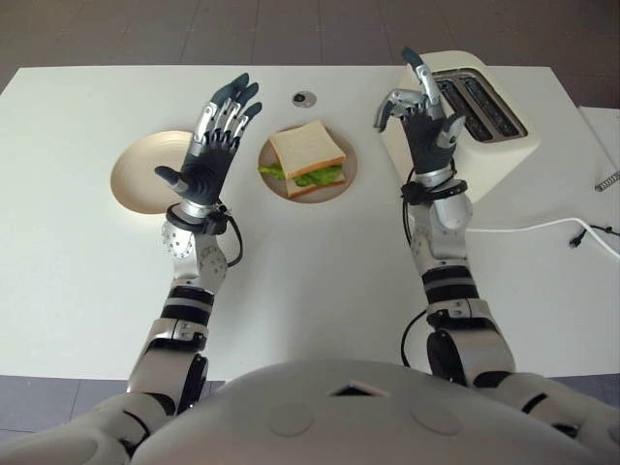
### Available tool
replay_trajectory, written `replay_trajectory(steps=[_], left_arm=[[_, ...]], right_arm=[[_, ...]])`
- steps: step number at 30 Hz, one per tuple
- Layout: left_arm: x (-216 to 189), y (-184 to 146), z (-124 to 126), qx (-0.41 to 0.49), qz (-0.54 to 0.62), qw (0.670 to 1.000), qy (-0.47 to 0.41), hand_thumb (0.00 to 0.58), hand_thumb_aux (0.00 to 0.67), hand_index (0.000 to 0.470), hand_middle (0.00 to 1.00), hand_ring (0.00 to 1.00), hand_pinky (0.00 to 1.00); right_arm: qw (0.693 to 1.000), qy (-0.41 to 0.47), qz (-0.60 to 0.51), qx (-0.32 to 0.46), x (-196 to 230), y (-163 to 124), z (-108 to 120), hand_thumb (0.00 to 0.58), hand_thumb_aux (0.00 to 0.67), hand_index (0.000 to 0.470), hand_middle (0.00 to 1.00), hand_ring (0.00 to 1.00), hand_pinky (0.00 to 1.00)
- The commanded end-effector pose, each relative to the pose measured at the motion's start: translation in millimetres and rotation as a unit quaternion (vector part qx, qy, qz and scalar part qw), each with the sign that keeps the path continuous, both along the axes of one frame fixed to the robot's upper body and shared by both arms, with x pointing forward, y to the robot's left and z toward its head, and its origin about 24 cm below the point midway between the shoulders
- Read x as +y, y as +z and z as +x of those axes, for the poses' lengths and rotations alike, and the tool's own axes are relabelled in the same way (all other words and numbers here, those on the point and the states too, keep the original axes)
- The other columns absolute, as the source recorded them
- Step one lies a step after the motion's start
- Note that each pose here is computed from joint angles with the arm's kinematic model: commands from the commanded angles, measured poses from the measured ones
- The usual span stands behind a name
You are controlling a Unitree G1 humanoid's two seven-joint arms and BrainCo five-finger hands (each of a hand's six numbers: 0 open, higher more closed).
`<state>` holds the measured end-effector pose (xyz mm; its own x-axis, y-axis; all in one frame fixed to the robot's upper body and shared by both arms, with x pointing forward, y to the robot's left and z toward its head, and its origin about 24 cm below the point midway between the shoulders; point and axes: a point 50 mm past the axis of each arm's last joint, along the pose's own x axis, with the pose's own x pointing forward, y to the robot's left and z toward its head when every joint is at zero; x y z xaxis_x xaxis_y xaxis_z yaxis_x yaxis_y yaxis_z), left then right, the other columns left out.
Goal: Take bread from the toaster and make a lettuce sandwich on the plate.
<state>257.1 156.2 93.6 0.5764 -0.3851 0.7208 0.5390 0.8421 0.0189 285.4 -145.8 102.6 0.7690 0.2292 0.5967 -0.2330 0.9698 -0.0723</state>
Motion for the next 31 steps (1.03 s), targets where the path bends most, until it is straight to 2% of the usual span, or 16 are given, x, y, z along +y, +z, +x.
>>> replay_trajectory(steps=[1,15,31], left_arm=[[-8,-6,-1,0.010,0.001,1.000,-0.002,0.000,0.000,0.000,0.00,0.00,0.00],[-60,-20,-6,0.076,-0.091,0.991,-0.061,0.000,0.000,0.000,0.00,0.00,0.00],[-74,-24,-2,0.087,-0.077,0.990,-0.074,0.000,0.000,0.000,0.00,0.00,0.00]], right_arm=[[0.999,-0.040,0.030,0.014,7,-7,-6,0.000,0.000,0.000,0.00,0.00,0.00],[0.999,0.011,0.028,0.027,30,-15,-17,0.000,0.000,0.000,0.00,0.00,0.00],[0.999,0.033,0.022,0.031,39,-16,-13,0.000,0.000,0.000,0.00,0.00,0.00]])
